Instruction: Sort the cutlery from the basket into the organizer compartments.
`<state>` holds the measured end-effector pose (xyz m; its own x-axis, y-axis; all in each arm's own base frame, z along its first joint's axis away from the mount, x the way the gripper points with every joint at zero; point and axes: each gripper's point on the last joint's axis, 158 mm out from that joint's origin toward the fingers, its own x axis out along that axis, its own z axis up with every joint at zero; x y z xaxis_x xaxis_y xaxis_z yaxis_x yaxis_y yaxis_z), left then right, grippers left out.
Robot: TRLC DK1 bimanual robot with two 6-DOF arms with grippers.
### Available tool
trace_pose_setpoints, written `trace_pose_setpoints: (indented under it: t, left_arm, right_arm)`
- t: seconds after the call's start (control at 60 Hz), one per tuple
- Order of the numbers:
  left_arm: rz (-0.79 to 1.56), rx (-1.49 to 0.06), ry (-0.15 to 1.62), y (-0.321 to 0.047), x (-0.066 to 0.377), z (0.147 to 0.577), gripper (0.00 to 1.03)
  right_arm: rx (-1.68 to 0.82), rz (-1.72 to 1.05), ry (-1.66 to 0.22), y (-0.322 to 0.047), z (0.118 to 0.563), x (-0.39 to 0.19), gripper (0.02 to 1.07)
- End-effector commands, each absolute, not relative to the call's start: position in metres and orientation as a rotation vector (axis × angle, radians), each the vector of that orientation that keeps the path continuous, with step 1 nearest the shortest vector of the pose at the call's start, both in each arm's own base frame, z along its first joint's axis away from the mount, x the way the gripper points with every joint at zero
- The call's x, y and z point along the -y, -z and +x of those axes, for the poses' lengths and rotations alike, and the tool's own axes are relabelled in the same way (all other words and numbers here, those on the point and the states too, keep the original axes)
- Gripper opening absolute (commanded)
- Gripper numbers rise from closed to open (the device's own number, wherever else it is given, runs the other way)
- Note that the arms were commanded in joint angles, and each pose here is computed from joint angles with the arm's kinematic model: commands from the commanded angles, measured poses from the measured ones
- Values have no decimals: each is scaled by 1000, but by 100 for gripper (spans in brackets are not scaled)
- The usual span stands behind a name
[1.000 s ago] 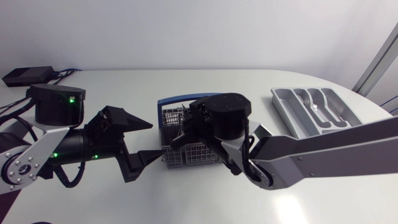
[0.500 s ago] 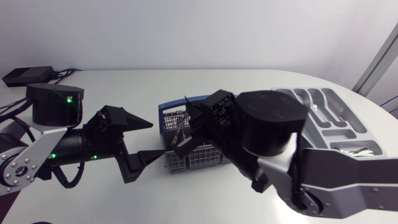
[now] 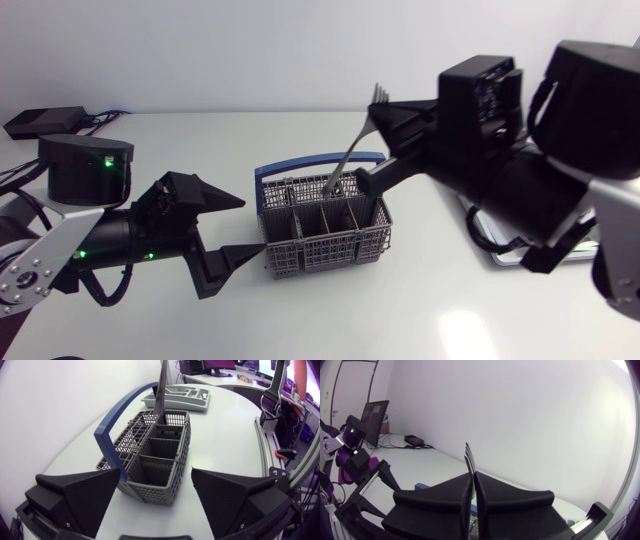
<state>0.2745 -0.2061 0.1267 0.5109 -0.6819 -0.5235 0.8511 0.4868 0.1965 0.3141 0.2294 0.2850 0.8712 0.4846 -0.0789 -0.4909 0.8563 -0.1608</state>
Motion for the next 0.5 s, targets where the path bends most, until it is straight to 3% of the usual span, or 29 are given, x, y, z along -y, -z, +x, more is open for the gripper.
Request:
trace_pose_setpoints:
  t: [0.0, 0.333, 0.483]
  left_arm:
    - [464, -412, 965, -126, 206, 270, 98]
    - [463, -416, 972, -127, 209, 265, 98]
    - [463, -416, 970, -127, 208, 265, 98]
  right_arm:
    - [10, -144, -445, -318, 323, -198, 8]
    - [-43, -76, -171, -317, 369, -52, 8]
    - [-51, -36, -128, -315, 372, -12, 8]
